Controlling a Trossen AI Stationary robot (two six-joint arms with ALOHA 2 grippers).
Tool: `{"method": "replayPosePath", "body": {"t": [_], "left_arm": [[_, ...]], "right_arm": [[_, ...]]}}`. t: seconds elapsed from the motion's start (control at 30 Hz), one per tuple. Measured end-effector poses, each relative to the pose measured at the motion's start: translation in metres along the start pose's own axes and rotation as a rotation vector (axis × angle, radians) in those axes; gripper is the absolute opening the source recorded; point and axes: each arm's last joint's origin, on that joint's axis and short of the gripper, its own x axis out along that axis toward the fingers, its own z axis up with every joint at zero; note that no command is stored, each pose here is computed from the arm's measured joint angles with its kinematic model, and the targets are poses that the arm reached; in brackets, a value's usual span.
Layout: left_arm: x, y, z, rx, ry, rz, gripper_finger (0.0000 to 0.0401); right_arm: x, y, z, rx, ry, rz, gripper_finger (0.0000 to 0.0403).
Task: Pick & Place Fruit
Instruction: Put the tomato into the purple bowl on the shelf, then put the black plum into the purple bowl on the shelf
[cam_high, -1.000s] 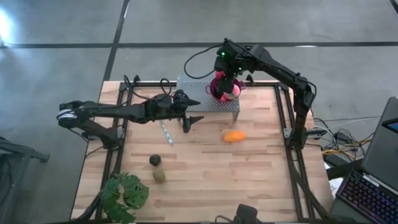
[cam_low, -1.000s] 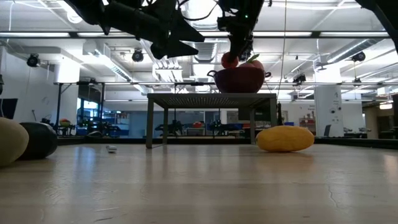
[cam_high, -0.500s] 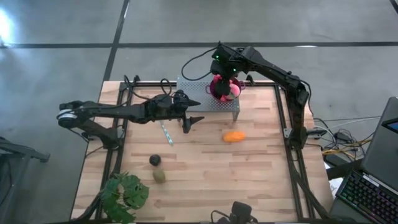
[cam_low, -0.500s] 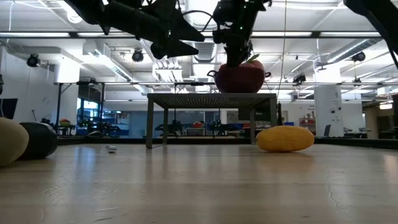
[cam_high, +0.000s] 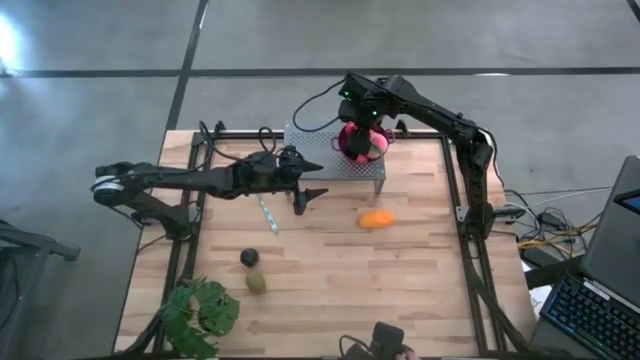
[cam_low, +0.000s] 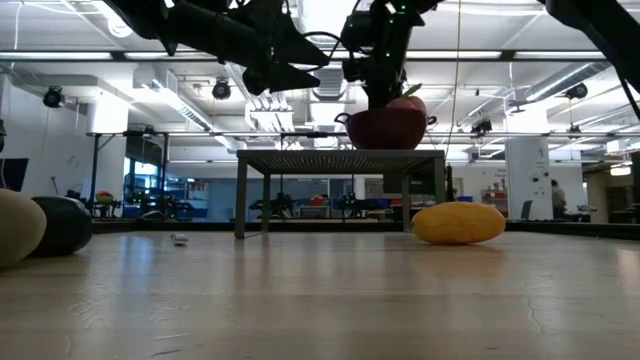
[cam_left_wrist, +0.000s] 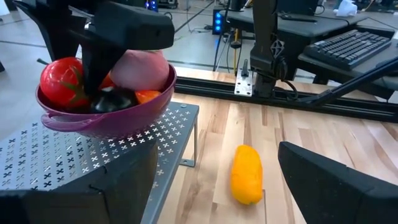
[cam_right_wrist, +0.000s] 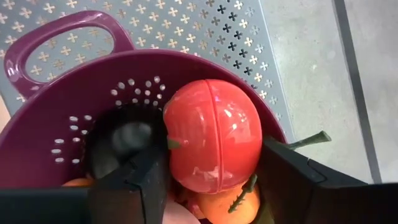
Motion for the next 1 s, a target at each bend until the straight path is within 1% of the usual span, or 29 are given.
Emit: {"method": "replayPosePath", "body": {"t": [0.33, 0.47, 0.57, 0.73, 1.0], "left_arm": [[0.000, 0.000, 0.000, 0.000, 0.000, -0.001, 0.0337], [0.000, 0.000, 0.000, 0.000, 0.000, -0.002, 0.0337], [0.000, 0.000, 0.000, 0.000, 0.000, -0.002, 0.0337], [0.000, 0.000, 0.000, 0.000, 0.000, -0.002, 0.0337], [0.000, 0.000, 0.000, 0.000, -0.001, -0.002, 0.0337]], "right_arm": [[-0.002, 0.001, 0.000, -0.006, -0.006, -0.002, 0.0281], [-0.003, 0.002, 0.000, -0.025, -0.006, 0.000, 0.0304], [-0.007, 0.004, 0.000, -0.038, -0.015, -0.003, 0.0313], [-0.026, 0.008, -0.003, -0.050, -0.064, -0.015, 0.0315], [-0.078, 0.016, -0.015, -0.064, -0.213, -0.050, 0.0278]]}}
